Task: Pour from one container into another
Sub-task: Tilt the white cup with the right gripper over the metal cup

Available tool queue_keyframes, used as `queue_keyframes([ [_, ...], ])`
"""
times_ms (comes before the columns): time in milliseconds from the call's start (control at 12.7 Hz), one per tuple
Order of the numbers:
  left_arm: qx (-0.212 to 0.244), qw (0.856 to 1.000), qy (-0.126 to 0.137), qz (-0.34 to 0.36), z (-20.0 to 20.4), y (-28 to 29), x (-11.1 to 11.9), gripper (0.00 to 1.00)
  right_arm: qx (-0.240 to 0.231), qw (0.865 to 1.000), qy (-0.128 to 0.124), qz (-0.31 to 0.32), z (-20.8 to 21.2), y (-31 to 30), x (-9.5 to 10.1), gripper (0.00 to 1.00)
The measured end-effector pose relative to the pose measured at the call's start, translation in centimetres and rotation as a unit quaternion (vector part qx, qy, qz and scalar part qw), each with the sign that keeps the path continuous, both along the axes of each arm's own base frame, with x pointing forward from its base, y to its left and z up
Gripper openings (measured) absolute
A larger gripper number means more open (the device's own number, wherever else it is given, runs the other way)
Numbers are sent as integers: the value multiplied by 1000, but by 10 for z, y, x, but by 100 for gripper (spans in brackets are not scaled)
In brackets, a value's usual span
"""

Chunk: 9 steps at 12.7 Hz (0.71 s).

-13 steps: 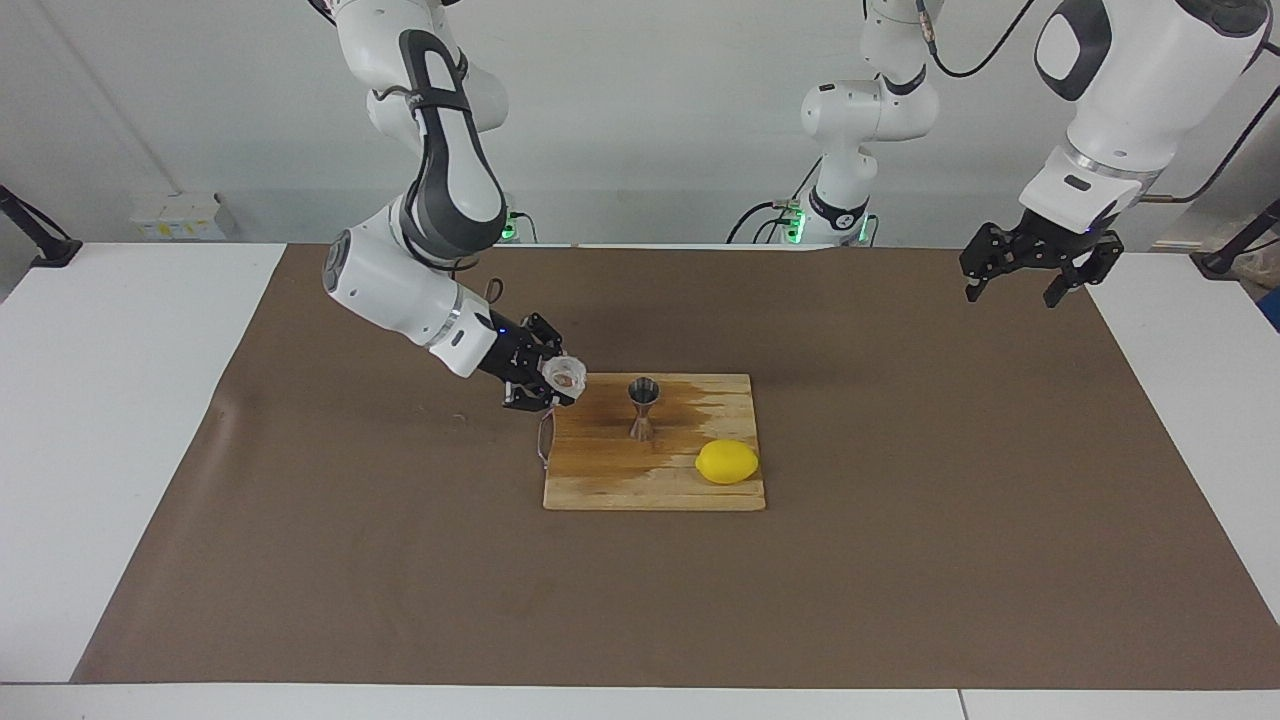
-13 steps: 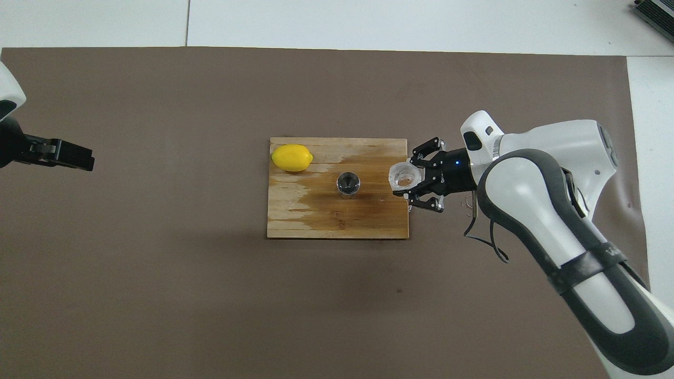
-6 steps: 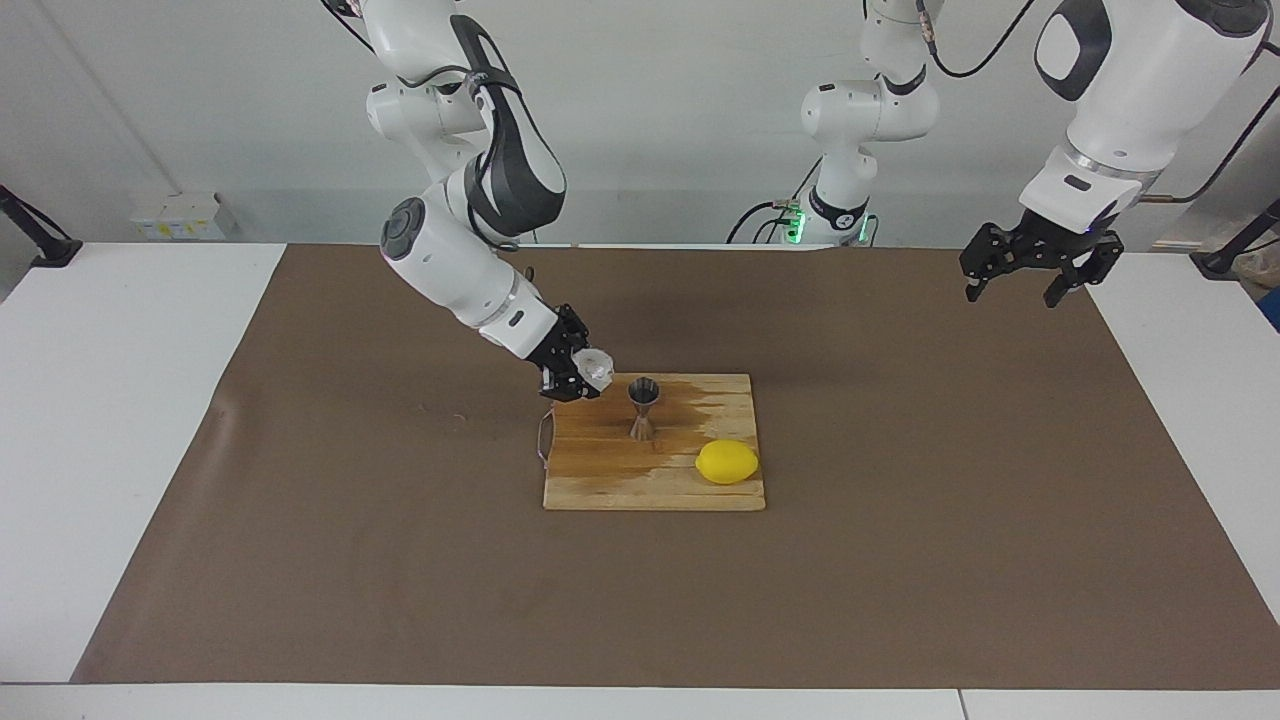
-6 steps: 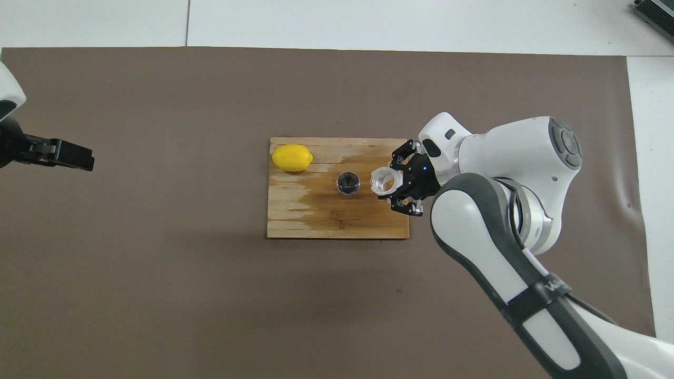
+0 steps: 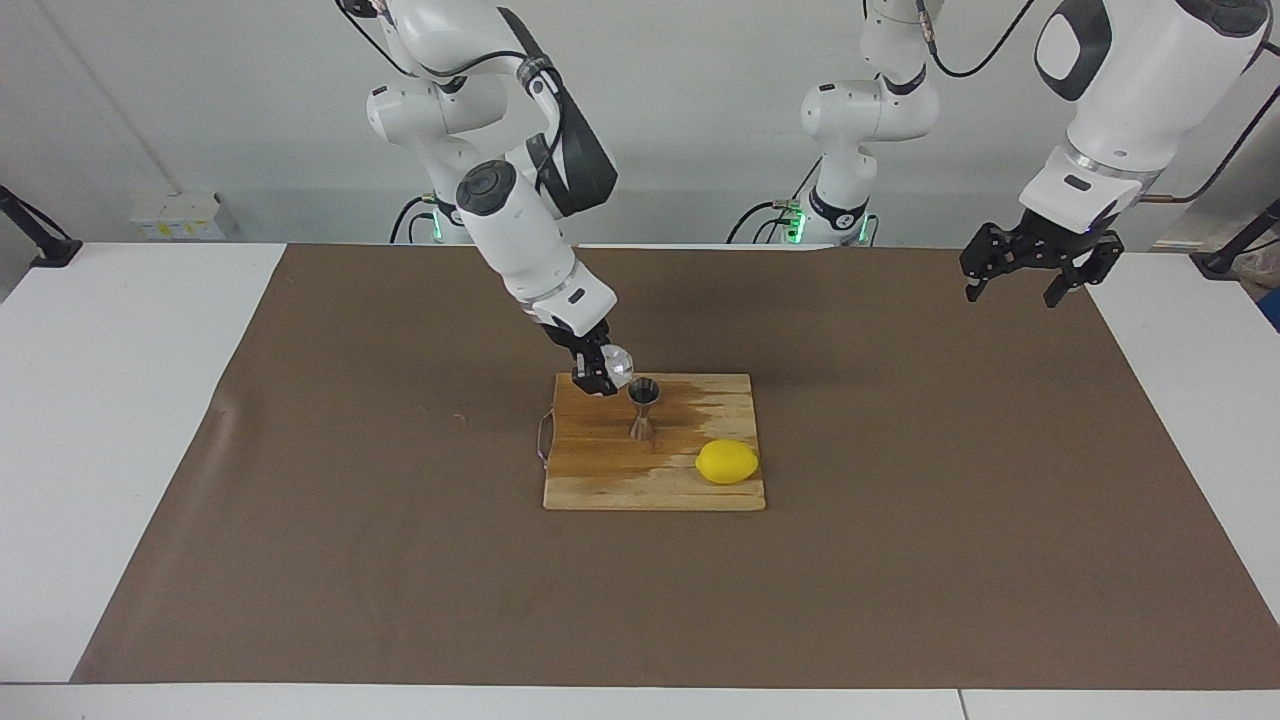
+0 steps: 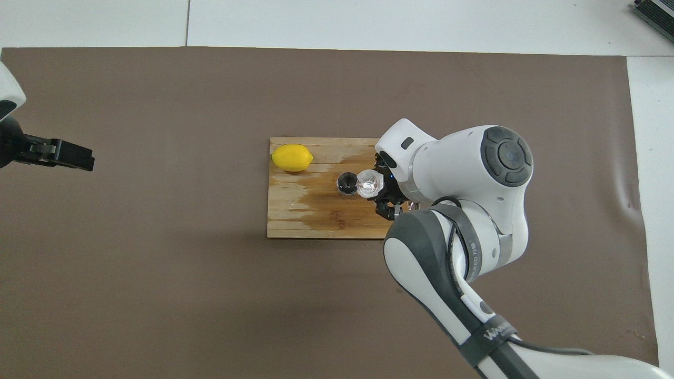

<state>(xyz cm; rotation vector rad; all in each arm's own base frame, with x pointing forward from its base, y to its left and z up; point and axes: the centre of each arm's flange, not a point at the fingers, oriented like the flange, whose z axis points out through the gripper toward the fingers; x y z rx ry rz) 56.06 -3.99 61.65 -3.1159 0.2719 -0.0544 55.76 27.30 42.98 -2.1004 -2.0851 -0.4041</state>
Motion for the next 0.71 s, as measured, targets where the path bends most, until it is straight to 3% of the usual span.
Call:
queue_keyframes([
  [315,0,1000,0,0,0,0,0,100,-43,999,-19,-12,7,9,-1,49],
  [710,0,1000,0,0,0,0,0,100,-117,991,-67,-7,15,38,-13,49],
])
